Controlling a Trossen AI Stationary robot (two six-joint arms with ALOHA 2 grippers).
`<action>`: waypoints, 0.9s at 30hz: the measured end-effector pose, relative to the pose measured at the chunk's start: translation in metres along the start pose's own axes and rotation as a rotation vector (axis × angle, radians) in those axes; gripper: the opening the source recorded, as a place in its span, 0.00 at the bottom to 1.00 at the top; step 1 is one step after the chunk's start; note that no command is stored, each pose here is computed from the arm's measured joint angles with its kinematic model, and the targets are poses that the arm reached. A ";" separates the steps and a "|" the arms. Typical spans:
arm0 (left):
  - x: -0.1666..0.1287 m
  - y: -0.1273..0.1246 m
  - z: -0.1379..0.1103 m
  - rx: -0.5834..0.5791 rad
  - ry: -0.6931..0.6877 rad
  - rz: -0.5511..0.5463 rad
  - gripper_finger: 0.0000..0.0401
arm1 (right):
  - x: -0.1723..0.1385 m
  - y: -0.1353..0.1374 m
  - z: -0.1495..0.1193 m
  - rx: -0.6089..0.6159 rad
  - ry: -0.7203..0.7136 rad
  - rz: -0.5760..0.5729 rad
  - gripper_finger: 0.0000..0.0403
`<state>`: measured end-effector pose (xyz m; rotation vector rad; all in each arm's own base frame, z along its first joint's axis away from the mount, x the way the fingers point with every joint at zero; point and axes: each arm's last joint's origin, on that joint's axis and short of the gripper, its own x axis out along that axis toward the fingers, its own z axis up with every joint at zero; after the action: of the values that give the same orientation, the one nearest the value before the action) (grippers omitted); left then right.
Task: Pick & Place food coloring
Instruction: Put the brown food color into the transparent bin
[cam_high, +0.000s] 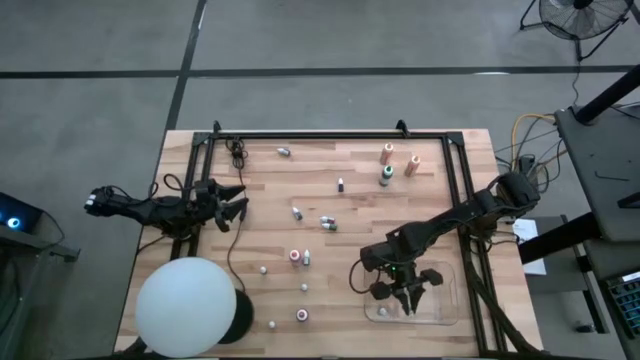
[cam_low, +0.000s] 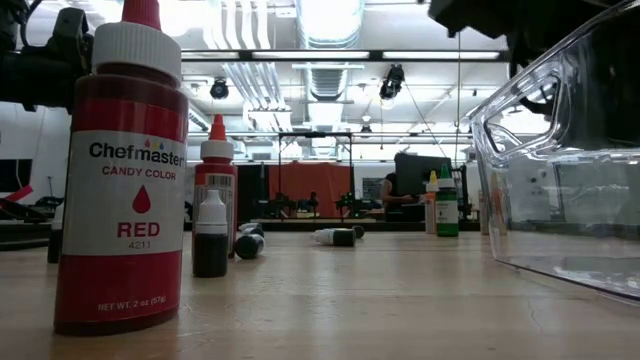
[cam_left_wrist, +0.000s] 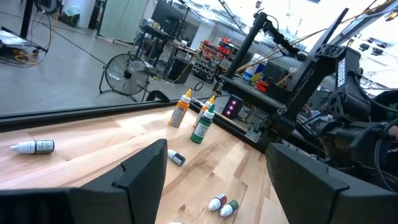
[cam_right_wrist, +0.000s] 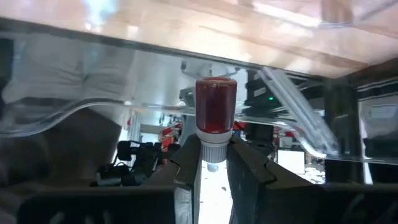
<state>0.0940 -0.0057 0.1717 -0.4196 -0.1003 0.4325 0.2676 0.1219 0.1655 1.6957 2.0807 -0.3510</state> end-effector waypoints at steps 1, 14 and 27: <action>0.000 0.000 0.000 0.000 0.000 0.000 0.61 | 0.001 -0.003 0.001 0.013 -0.001 -0.004 0.12; 0.000 0.000 0.000 0.000 0.000 0.000 0.61 | 0.005 -0.016 0.011 0.125 0.039 -0.037 0.12; 0.000 0.000 0.000 0.000 0.000 0.000 0.61 | 0.007 -0.005 0.002 0.161 0.011 -0.004 0.12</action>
<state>0.0940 -0.0056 0.1717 -0.4196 -0.1004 0.4326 0.2617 0.1262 0.1602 1.7886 2.1136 -0.5243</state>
